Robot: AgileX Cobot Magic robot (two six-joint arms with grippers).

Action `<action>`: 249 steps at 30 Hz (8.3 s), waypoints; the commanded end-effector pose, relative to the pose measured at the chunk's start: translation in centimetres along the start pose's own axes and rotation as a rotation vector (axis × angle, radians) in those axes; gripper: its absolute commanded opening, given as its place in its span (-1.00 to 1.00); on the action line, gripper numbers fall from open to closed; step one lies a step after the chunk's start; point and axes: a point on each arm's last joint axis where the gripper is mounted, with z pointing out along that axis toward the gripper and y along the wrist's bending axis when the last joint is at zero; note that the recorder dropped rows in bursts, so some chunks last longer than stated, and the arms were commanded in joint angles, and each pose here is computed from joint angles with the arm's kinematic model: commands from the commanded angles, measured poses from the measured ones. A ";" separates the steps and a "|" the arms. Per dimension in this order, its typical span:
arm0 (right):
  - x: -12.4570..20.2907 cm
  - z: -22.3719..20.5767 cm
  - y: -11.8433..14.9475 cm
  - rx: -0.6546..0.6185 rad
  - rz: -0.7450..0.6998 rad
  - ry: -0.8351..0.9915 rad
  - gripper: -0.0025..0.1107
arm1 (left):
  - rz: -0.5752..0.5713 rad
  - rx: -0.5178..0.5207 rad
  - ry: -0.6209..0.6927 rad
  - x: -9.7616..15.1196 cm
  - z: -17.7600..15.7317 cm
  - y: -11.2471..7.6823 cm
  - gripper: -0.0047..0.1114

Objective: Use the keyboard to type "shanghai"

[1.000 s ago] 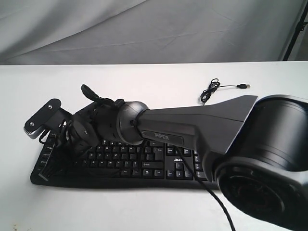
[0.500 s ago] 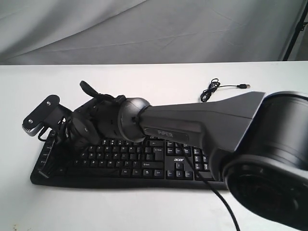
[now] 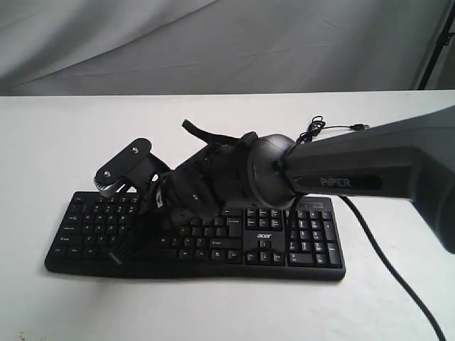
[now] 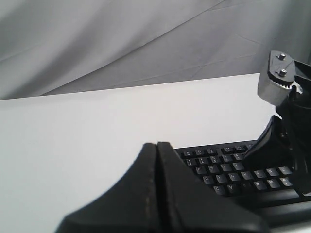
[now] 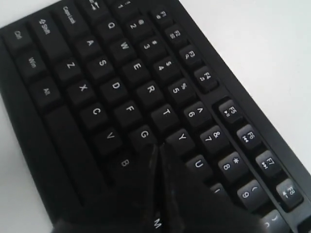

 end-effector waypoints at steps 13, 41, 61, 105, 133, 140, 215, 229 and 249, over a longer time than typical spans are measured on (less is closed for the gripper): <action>0.6 1.8 -0.3 0.009 0.013 -0.045 -0.96 | -0.001 0.004 -0.004 0.1 0.0 0.0 -0.92; -6.2 4.4 4.0 -0.050 -0.136 -0.069 -0.96 | -0.001 0.004 -0.004 0.1 0.0 0.0 -0.92; -5.9 5.8 3.9 -0.050 -0.123 -0.090 -0.96 | -0.001 0.004 -0.004 0.1 0.0 0.0 -0.92; -5.3 5.9 4.0 -0.056 -0.129 -0.038 -0.96 | -0.001 0.004 -0.004 0.1 0.0 0.0 -0.92; 2.2 -0.3 0.6 0.006 0.029 -0.058 -0.96 | -0.001 0.004 -0.004 0.1 0.0 0.0 -0.92; 2.9 0.9 0.7 0.004 0.037 -0.049 -0.96 | -0.001 0.004 -0.004 0.1 0.0 0.0 -0.92; 0.5 -0.2 0.2 0.010 0.011 -0.086 -0.96 | -0.001 0.004 -0.004 0.1 0.0 0.0 -0.92; 1.4 1.3 -0.5 0.021 0.029 -0.090 -0.96 | -0.001 0.004 -0.004 0.1 0.0 0.0 -0.92; 2.1 2.3 -0.3 0.017 0.029 -0.065 -0.96 | -0.001 0.004 -0.004 0.1 0.0 0.0 -0.92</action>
